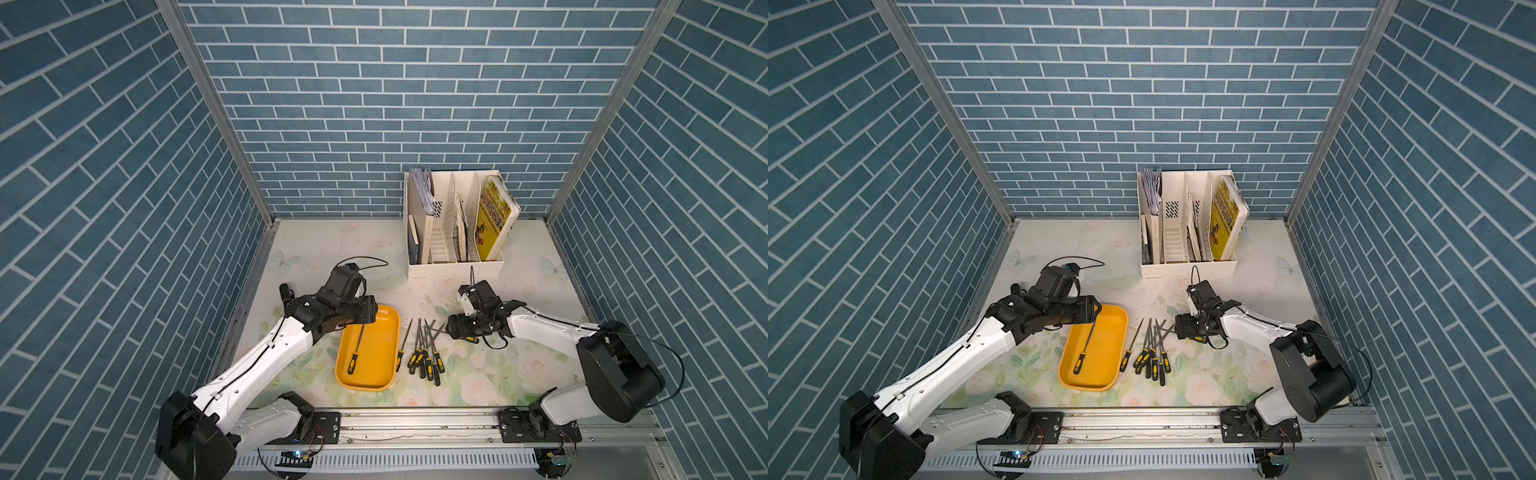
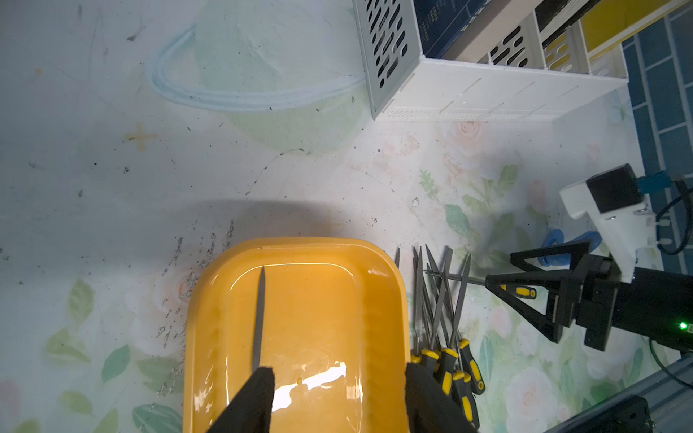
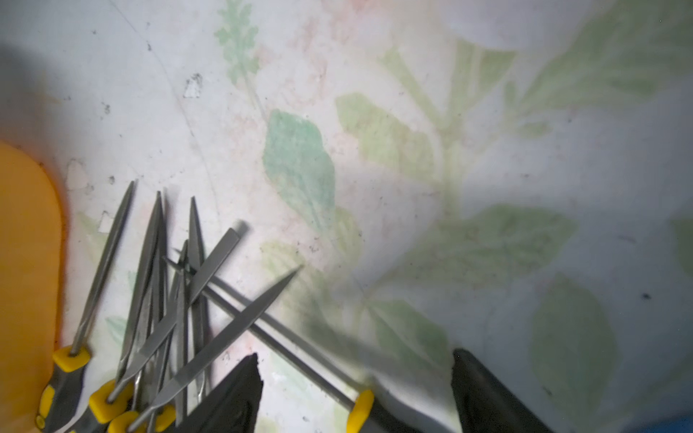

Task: Put the file tool into the storage box
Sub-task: Pick up the file tool from the center of the board.

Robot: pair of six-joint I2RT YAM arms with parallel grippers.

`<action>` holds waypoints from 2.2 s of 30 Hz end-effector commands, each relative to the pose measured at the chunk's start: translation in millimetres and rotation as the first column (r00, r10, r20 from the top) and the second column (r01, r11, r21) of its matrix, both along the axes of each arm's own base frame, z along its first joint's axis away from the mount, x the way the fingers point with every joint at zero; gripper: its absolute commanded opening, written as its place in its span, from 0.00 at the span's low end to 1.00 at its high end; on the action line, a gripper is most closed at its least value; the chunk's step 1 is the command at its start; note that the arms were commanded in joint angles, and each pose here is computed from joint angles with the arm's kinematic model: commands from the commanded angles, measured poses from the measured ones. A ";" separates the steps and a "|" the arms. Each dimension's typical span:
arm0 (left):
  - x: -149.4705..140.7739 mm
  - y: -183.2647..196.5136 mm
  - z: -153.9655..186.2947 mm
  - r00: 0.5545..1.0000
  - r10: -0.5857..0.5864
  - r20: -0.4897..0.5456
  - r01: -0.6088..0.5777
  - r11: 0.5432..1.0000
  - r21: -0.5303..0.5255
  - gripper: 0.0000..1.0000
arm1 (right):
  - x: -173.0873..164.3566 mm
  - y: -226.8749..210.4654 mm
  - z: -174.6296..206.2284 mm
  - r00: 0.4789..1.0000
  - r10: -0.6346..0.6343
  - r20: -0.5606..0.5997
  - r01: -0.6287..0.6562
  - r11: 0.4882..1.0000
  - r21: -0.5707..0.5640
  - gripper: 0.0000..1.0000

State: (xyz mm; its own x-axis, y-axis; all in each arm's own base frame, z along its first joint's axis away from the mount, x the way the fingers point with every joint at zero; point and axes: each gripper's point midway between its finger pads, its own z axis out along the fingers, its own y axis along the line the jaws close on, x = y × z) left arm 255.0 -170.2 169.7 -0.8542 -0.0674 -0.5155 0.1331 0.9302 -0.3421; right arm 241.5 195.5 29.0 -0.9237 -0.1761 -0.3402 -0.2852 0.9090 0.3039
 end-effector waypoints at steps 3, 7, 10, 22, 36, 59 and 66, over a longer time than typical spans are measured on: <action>-7.2 4.3 -1.4 1.000 -0.001 -0.013 0.001 1.000 0.013 0.61 | -32.9 -12.8 0.1 0.996 -0.048 -0.070 0.050 0.998 0.024 0.81; -8.6 4.9 -3.2 1.000 -0.002 -0.013 0.002 1.000 0.013 0.61 | -50.8 -13.9 -0.4 0.996 -0.038 -0.083 0.039 0.999 0.011 0.81; -9.6 5.1 -4.7 1.000 -0.002 -0.012 0.002 1.000 0.010 0.61 | -62.3 -11.4 -4.9 0.995 -0.027 -0.097 0.027 1.000 0.000 0.80; -15.4 8.7 -11.0 1.000 0.000 -0.020 0.001 1.000 0.011 0.61 | -85.6 -8.1 -10.9 0.994 0.012 -0.110 -0.024 0.994 -0.111 0.70; -16.3 9.9 -18.7 1.000 0.000 -0.027 0.001 1.000 0.020 0.61 | -85.5 -12.4 -16.4 0.986 0.105 -0.126 -0.131 0.967 -0.218 0.39; -12.3 2.1 -15.9 0.999 -0.015 -0.031 0.015 1.000 -0.003 0.61 | -82.0 -12.2 13.8 0.993 0.108 -0.048 -0.117 0.961 -0.252 0.08; -8.4 -11.8 0.5 0.999 -0.029 -0.015 0.028 0.996 -0.084 0.61 | -58.7 -26.4 51.3 0.998 0.047 0.035 -0.032 0.943 -0.332 0.04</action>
State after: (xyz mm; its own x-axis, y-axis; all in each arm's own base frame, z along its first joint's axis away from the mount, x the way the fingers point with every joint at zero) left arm 242.0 -170.7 155.3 -0.8738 -0.0684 -0.4815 0.1338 0.9181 -0.3731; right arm 177.9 188.5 66.5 -0.8911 -0.3493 -0.2898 -0.3799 0.9234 0.0549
